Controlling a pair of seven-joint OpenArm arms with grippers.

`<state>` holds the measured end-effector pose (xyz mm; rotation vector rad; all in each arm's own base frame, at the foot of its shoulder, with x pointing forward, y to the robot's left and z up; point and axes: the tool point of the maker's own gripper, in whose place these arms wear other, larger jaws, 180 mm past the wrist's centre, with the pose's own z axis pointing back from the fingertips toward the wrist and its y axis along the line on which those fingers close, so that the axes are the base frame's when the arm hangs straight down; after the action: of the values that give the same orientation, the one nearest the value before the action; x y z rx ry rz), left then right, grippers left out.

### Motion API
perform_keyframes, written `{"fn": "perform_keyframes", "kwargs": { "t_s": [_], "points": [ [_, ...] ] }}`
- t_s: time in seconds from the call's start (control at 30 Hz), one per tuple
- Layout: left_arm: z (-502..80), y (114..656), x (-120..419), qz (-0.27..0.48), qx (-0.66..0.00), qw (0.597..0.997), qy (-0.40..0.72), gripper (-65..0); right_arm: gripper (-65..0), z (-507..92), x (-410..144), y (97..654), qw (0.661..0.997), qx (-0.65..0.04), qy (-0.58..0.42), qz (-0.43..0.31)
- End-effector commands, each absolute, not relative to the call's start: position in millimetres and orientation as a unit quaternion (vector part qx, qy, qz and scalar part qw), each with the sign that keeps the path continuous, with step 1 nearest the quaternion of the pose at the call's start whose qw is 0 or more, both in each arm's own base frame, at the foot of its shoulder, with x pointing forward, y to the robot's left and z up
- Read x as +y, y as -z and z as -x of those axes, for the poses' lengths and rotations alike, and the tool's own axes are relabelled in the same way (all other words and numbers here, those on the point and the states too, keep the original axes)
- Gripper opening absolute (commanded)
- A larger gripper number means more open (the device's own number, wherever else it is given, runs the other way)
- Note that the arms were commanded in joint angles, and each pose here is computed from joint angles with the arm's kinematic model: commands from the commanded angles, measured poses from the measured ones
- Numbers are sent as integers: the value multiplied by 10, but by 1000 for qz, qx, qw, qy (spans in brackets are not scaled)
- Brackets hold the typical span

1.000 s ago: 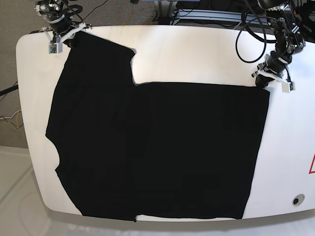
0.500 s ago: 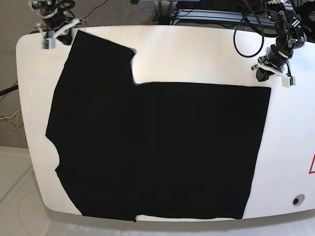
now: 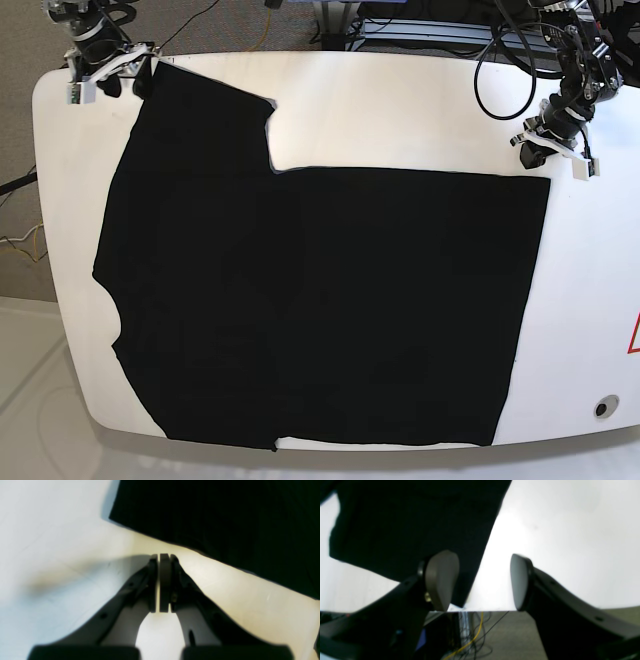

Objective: Fold the T-shirt properly

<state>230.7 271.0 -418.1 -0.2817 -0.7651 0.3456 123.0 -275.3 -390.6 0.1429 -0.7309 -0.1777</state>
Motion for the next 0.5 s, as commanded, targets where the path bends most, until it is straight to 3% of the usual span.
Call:
{"fn": "perform_keyframes", "kwargs": {
  "t_s": [0.0,0.47],
  "points": [
    [-2375,4080,2776,127,-384,901,-158,-650,-302,-1298,-2847,3778,919,-378,90,-64],
    [-2342,4103,2839,120,-374,906,-156,-650,-288,-1192,-2878,3873,924,-358,109,-76]
  ]
}}
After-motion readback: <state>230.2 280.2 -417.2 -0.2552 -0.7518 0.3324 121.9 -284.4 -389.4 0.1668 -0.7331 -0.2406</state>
